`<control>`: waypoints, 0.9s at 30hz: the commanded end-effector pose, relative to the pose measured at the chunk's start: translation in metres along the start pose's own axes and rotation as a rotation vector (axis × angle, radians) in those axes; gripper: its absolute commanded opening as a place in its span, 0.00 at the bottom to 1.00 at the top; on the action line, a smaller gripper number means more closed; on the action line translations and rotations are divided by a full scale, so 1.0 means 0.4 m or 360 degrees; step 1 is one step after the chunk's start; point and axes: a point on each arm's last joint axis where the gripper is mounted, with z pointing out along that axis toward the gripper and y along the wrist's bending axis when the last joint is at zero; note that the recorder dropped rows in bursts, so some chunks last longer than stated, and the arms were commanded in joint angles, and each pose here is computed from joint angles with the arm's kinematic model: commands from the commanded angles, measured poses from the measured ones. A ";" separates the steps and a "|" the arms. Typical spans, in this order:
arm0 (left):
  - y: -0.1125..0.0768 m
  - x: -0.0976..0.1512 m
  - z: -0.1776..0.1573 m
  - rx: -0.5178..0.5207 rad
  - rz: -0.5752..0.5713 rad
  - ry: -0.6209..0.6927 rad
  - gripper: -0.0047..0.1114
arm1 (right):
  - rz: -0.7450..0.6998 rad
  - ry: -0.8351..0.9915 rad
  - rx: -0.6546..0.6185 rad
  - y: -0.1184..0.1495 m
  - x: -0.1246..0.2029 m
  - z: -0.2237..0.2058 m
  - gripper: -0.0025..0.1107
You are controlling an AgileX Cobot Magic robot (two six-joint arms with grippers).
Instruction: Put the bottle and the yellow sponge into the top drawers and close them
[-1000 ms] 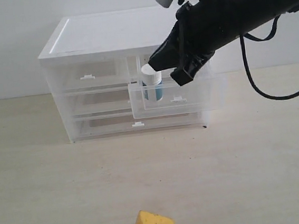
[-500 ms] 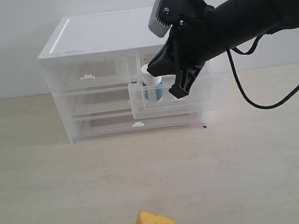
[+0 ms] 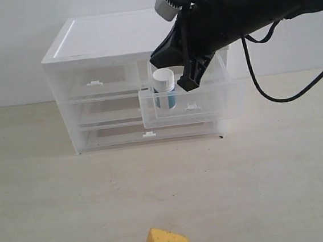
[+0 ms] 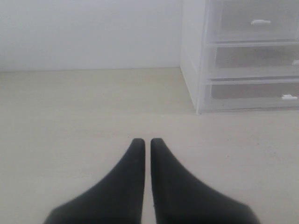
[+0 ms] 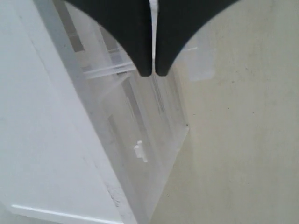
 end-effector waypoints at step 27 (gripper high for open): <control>0.000 0.002 0.000 0.0001 -0.0029 -0.0006 0.08 | 0.0437 0.0163 0.0107 -0.062 0.097 0.019 0.02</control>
